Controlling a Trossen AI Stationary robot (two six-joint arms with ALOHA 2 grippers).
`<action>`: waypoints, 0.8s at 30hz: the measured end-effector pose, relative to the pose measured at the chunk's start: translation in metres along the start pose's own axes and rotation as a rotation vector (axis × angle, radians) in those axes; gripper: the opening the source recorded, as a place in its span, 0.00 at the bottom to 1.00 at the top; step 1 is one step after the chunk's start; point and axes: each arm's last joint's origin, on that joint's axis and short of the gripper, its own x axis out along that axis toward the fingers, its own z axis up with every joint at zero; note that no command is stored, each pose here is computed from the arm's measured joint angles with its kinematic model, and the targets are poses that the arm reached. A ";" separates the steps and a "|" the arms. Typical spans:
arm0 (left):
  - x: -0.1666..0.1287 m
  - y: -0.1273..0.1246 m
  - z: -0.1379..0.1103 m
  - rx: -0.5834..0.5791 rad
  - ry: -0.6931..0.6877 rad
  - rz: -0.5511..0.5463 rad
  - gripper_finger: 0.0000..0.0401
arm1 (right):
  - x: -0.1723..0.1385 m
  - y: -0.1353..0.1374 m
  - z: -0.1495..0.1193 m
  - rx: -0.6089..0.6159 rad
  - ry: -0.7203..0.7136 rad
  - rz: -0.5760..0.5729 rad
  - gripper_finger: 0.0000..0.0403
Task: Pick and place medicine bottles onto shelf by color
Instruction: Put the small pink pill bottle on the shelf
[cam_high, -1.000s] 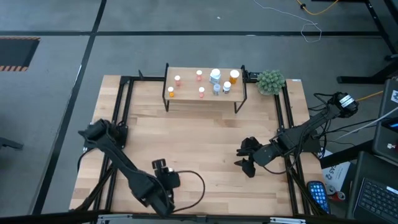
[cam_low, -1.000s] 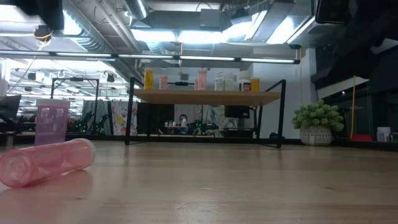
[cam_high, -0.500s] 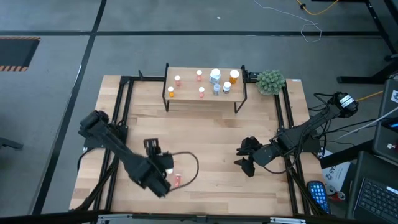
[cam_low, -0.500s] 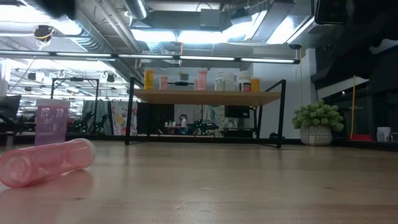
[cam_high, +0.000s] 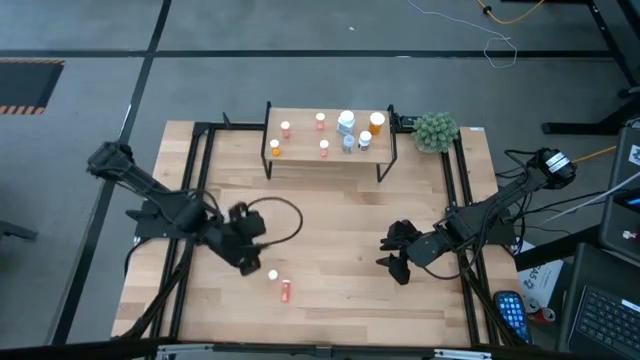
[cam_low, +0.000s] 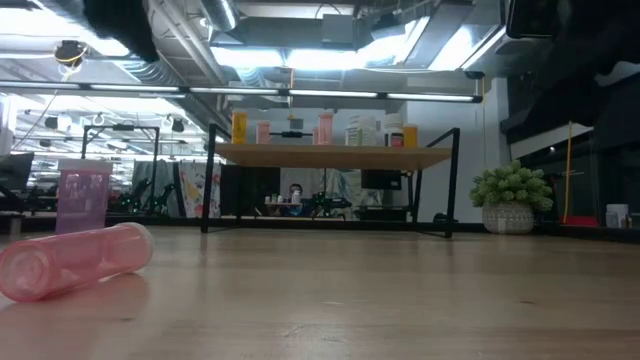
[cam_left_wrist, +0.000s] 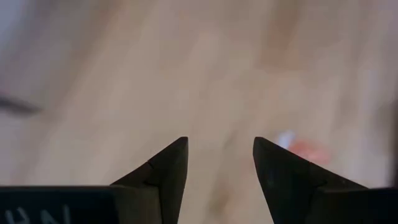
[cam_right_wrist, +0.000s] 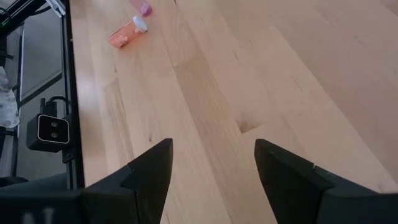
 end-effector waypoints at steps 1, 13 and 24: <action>0.005 -0.002 -0.008 -0.009 -0.035 -0.058 0.44 | 0.000 0.000 0.000 -0.001 0.001 0.000 0.57; 0.039 -0.039 -0.062 0.178 -0.130 -0.258 0.44 | 0.000 0.000 0.000 -0.024 0.000 0.000 0.57; 0.077 -0.053 -0.088 0.207 -0.039 -0.149 0.44 | 0.000 0.000 0.000 -0.023 -0.005 -0.004 0.57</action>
